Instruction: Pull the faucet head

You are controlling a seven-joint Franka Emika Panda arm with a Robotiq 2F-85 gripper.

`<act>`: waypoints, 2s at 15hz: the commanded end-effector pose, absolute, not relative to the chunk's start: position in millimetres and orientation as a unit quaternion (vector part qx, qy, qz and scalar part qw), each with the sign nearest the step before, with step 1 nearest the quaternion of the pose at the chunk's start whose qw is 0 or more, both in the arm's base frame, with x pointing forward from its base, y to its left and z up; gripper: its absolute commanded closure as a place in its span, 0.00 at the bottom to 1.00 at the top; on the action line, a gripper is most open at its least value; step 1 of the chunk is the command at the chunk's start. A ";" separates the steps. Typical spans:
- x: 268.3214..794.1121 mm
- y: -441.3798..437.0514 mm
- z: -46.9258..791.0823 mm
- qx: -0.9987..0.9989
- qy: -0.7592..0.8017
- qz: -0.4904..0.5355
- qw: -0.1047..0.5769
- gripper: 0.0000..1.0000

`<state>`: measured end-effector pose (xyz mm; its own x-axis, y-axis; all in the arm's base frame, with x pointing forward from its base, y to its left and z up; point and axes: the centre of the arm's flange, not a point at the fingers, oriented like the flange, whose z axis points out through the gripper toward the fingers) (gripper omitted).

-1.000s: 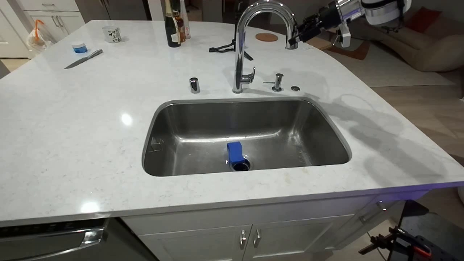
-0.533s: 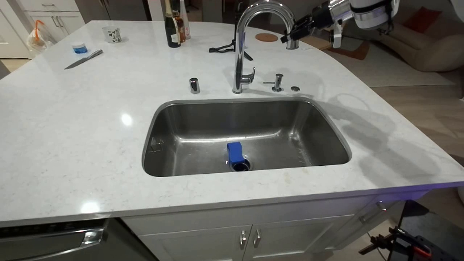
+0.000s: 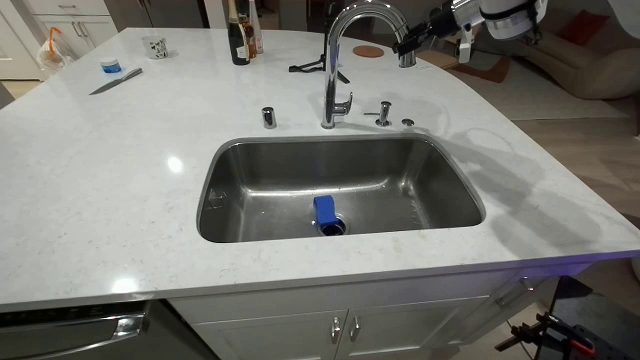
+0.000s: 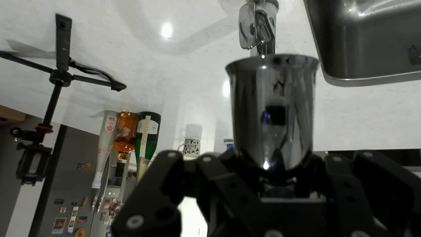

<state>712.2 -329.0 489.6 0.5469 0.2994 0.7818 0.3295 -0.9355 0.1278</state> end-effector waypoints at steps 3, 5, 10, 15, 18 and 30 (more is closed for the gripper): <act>714.8 -353.0 508.4 -0.900 -0.163 -0.405 0.008 0.98; 711.8 -355.8 511.7 -0.907 -0.160 -0.389 0.015 0.99; 689.4 -372.8 526.8 -0.938 -0.151 -0.310 0.025 1.00; 677.8 -373.8 534.5 -0.953 -0.152 -0.260 0.040 1.00; 675.5 -375.3 532.7 -0.959 -0.155 -0.230 0.054 1.00; 675.6 -390.9 491.8 -0.987 -0.105 -0.105 0.058 1.00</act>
<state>668.2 -374.9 490.3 0.9119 0.2346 0.3369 0.2777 -0.9568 -0.0855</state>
